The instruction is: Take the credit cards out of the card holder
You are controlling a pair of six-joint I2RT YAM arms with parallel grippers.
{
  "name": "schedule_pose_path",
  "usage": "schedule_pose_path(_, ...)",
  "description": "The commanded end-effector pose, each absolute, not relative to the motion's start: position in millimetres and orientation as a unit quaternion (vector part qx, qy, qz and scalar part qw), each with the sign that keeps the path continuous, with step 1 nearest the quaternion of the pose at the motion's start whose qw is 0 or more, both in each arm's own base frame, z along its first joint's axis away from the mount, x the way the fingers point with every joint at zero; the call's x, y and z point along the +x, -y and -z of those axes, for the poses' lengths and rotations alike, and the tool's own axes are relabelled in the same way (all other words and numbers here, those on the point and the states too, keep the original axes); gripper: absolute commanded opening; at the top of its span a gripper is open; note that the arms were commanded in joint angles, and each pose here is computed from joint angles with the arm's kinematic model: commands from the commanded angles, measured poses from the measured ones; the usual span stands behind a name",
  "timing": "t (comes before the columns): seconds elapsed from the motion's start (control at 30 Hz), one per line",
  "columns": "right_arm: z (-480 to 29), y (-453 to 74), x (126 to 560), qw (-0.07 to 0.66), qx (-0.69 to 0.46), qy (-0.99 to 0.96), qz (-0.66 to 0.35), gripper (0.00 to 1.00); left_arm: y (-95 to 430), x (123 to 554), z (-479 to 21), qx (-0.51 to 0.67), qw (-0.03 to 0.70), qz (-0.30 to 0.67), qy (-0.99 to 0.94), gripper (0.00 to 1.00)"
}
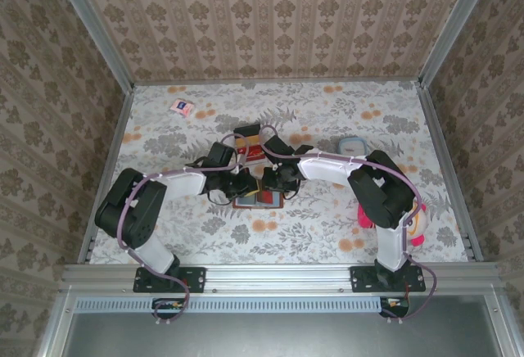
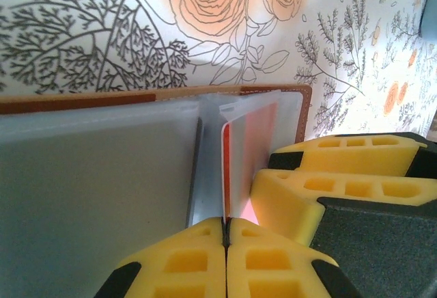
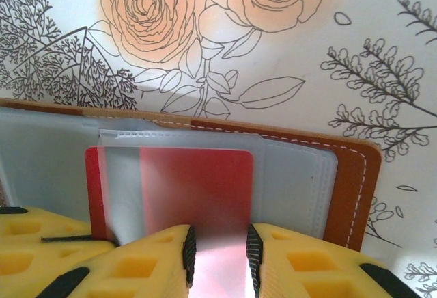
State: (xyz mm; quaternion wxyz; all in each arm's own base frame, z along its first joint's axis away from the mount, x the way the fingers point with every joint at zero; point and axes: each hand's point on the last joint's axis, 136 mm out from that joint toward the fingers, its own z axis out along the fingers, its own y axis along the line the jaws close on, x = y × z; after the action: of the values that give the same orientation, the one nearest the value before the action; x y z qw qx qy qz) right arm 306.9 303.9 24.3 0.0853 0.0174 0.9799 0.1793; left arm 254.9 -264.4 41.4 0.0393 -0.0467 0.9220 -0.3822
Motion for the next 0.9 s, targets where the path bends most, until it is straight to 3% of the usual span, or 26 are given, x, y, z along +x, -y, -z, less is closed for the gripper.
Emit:
schedule_pose_path(0.0, 6, -279, 293, 0.047, 0.037, -0.990, -0.126, 0.32, 255, 252, -43, -0.046, 0.042, 0.380, -0.923, 0.06)
schedule_pose_path(0.87, 17, -267, 292, 0.044, 0.041, -0.994, -0.091, 0.32, 241, 253, -55, -0.068, 0.040, 0.451, -0.889, 0.11)
